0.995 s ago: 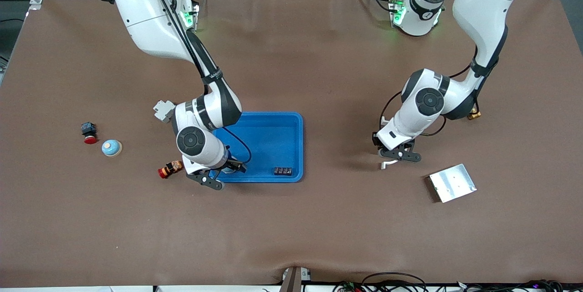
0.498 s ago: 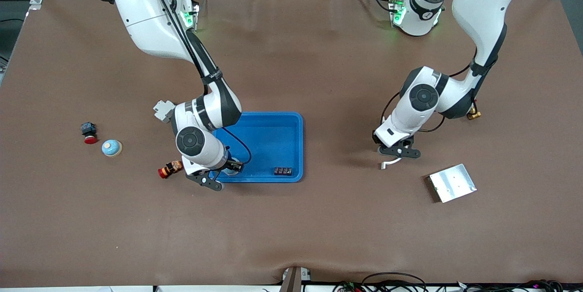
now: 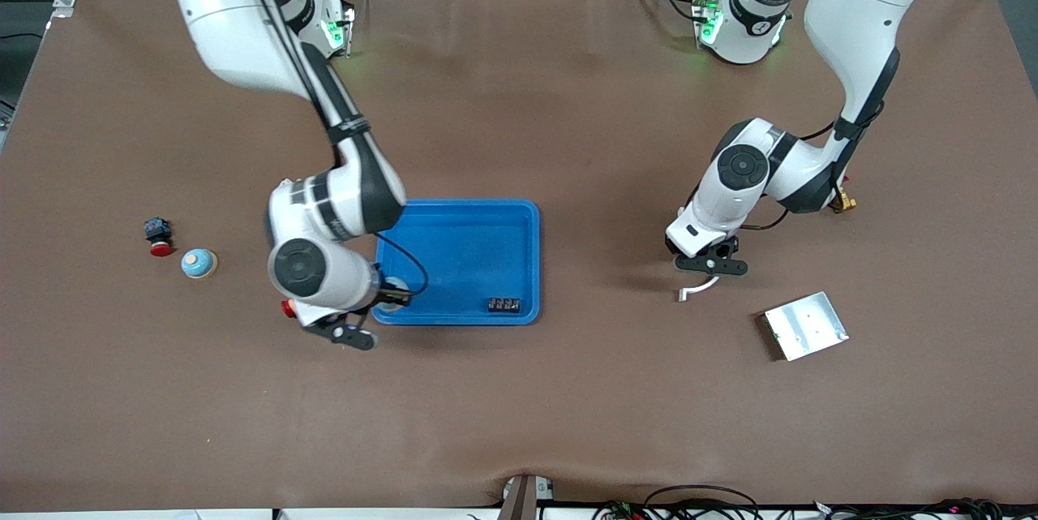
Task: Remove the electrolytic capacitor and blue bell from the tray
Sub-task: 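Set the bell down with the right gripper while the left gripper lowers the capacitor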
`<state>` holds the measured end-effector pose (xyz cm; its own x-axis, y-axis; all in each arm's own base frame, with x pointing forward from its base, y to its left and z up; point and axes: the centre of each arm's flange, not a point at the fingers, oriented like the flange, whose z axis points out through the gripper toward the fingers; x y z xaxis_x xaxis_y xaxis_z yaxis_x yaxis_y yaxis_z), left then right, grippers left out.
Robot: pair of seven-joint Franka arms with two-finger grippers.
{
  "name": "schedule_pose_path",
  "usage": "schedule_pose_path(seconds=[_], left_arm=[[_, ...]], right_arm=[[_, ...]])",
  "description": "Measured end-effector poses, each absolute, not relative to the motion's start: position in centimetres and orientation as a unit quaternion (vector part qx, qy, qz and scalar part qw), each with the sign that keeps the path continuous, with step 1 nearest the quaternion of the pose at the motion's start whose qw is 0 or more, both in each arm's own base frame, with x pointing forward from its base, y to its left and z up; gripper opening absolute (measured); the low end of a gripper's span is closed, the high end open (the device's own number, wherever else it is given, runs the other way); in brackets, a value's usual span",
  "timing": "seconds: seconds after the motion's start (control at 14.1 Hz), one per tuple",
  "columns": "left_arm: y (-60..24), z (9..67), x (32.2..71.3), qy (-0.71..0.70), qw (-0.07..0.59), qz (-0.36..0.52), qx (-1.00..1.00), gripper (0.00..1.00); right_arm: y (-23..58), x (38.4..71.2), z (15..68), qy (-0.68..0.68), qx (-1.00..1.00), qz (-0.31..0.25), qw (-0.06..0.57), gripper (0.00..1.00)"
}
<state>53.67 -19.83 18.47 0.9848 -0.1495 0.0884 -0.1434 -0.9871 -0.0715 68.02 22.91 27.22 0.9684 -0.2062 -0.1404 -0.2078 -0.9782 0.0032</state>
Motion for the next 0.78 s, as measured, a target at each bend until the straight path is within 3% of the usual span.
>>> schedule_pose_path(seconds=[0.43,0.5,0.78], left_arm=[[-19.0,17.9,54.1,0.040,0.021,-0.053,-0.998,0.34],[-18.5,17.8,54.3,0.036,0.020,-0.053,-0.998,0.39],[-18.3,18.0,54.8,0.012,0.015,-0.059,-0.998,0.77]], right_arm=[[0.4,71.3,28.0,-0.059,-0.996,0.072,-0.012,0.63],[-1.9,71.3,28.1,-0.066,-0.995,0.070,-0.014,0.63],[-3.6,70.7,25.2,-0.064,-0.996,0.061,-0.019,0.63]])
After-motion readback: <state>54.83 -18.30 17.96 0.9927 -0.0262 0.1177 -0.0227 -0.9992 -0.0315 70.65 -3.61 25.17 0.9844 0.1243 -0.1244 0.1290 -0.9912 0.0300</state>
